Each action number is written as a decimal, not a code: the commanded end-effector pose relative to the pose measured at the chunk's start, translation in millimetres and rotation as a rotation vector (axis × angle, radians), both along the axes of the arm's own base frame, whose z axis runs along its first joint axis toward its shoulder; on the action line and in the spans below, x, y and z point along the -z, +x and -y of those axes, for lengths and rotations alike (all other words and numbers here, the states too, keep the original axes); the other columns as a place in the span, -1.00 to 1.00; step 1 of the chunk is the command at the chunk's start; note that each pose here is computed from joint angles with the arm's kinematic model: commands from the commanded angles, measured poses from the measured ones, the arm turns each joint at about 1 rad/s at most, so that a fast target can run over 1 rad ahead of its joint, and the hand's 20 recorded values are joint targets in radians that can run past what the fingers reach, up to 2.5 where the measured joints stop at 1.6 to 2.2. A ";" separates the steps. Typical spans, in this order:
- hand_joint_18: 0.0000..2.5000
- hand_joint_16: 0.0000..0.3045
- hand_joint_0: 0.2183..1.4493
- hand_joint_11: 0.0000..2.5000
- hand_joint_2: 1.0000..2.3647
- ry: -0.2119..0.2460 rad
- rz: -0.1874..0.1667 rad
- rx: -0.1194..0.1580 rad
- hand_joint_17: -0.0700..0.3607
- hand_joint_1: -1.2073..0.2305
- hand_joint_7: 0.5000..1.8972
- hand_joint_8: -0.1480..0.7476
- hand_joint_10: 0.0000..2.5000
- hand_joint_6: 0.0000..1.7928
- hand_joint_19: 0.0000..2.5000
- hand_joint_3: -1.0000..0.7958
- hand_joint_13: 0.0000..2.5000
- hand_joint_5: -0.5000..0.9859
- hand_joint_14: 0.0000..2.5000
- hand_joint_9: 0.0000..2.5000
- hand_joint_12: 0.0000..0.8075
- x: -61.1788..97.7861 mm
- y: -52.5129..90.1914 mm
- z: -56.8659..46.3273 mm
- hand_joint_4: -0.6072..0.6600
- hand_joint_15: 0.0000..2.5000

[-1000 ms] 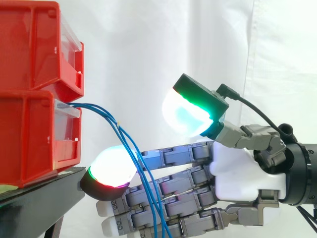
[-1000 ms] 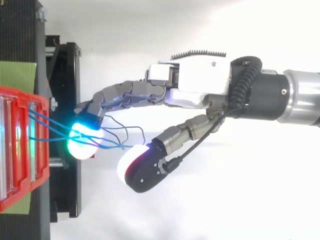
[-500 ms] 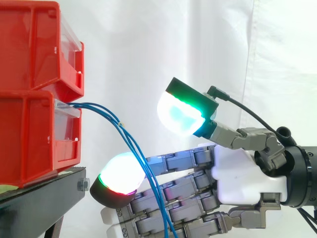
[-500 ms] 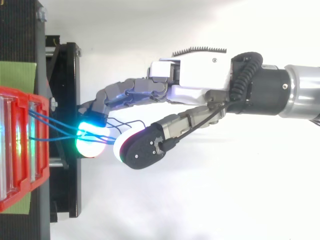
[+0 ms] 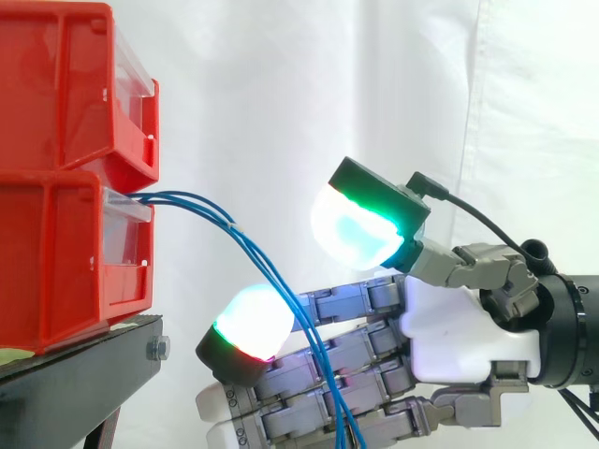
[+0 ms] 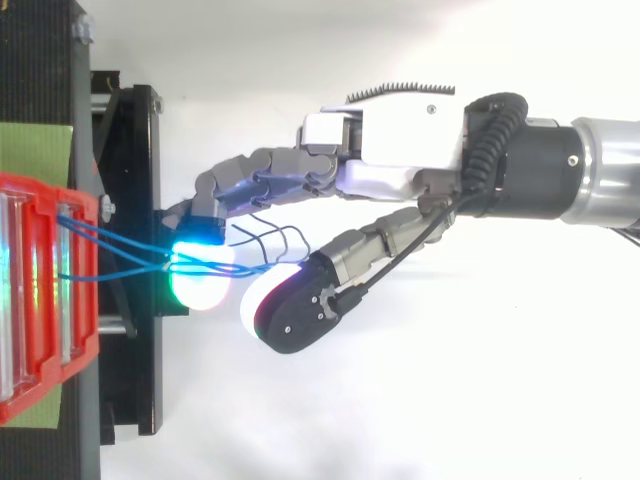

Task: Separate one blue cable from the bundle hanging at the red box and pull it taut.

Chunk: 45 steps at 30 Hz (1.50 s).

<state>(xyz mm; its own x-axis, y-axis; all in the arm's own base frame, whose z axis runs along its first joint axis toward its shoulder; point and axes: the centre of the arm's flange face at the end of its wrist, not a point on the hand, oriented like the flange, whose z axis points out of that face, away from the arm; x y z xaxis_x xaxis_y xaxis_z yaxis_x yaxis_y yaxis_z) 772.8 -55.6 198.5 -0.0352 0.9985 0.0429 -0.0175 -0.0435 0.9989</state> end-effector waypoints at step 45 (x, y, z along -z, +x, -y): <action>-0.93 -0.83 -0.34 -0.92 -0.98 -0.063 -0.023 0.059 -0.41 -0.32 -0.21 0.00 -1.00 -0.06 -1.00 -0.19 -0.74 -0.62 -1.00 -0.70 -0.30 -49.6 -2.5 45.3 0.26 -1.00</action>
<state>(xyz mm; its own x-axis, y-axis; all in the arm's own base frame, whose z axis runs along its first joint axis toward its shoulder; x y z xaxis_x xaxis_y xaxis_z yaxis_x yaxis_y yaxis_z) 770.1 -101.3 247.4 0.0191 0.9997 -0.0182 0.0056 0.0181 0.9998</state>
